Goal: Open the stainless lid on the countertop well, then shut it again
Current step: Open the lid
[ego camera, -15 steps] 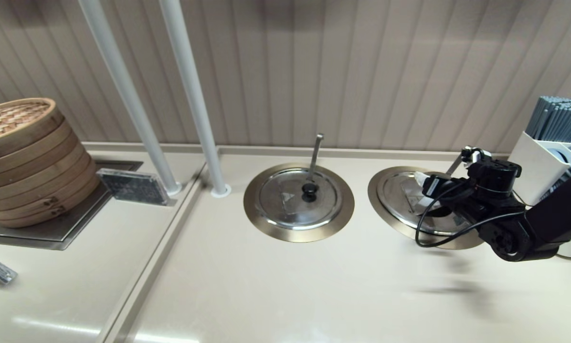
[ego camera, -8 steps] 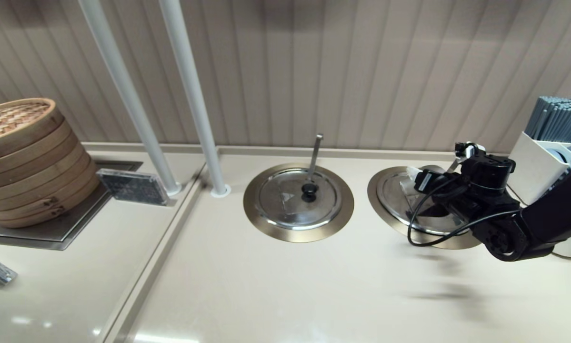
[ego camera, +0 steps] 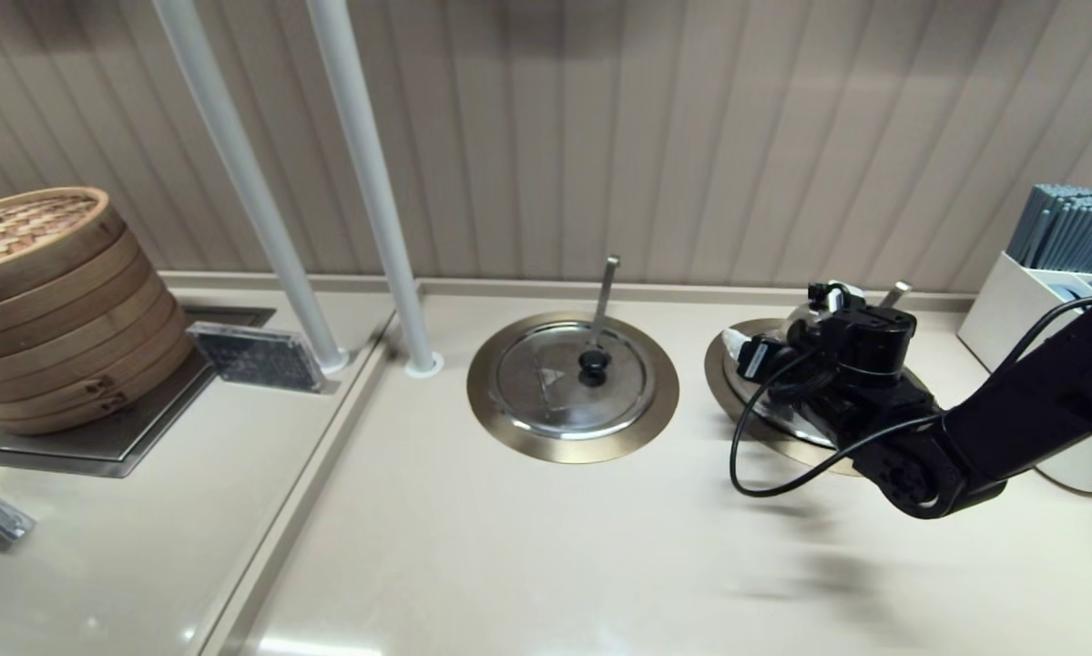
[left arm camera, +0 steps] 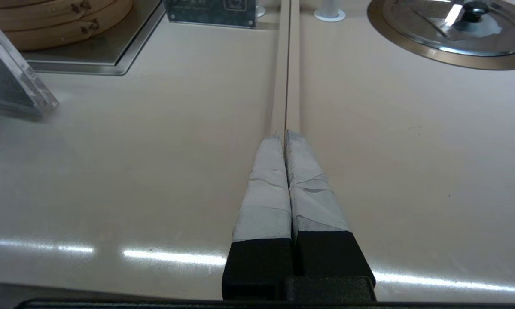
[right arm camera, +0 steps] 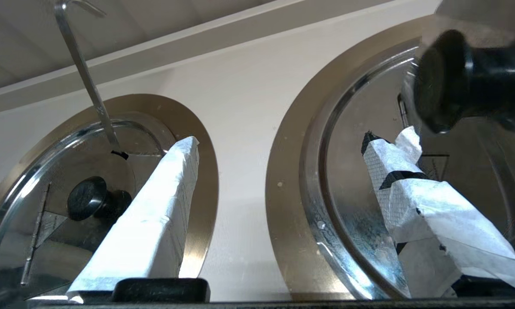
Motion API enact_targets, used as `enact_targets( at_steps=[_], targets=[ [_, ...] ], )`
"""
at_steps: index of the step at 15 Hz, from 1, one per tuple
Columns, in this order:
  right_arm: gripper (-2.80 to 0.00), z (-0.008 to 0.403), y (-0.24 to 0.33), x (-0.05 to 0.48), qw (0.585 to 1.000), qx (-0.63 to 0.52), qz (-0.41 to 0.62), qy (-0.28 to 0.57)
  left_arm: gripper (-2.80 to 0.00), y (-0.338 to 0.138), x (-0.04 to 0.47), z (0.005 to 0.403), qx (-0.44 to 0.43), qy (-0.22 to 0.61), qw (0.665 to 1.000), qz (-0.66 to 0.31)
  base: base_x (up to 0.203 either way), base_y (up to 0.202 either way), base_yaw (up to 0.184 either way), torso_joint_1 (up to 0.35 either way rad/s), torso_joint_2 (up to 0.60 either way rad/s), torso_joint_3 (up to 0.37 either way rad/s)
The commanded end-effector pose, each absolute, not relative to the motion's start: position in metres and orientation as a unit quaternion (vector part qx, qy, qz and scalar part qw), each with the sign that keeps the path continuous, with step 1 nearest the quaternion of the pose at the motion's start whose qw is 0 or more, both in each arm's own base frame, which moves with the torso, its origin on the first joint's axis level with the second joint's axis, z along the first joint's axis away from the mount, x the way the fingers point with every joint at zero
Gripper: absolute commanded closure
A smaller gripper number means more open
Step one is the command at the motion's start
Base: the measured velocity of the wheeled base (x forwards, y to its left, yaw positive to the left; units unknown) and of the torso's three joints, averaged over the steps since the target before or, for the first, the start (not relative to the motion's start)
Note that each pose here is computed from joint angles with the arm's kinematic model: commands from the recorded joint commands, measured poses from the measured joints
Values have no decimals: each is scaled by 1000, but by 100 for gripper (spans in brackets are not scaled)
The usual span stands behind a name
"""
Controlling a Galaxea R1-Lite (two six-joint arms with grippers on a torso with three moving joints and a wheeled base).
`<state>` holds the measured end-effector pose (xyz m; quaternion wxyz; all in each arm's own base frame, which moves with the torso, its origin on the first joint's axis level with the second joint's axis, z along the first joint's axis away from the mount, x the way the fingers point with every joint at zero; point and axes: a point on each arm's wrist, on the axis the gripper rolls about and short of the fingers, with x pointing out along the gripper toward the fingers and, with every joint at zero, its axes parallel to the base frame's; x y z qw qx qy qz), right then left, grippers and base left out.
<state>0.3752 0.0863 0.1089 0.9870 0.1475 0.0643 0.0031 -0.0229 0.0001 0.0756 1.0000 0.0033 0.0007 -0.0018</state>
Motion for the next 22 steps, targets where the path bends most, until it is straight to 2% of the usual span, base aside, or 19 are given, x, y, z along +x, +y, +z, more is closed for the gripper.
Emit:
enact_targets(
  at_steps=[1, 7, 10, 14, 22],
  targets=[
    [-280, 121, 92, 368, 987, 153, 13, 47, 0, 0, -23, 75, 4, 1, 1000, -2, 0, 0, 0, 0, 0, 0],
    [-280, 129, 95, 359, 988, 148, 18, 46, 0, 0, -23, 76, 4, 1, 1000, -2, 0, 0, 0, 0, 0, 0],
    [-280, 108, 67, 374, 994, 73, -63, 55, 0, 0, -23, 75, 4, 1, 1000, -2, 0, 0, 0, 0, 0, 0],
    [-280, 81, 62, 392, 990, -4, -138, 22, 0, 0, -23, 75, 3, 1, 1000, -2, 0, 0, 0, 0, 0, 0],
    [-280, 57, 8, 410, 972, 25, -232, 25, 0, 0, -23, 75, 4, 1, 1000, -2, 0, 0, 0, 0, 0, 0]
  ],
)
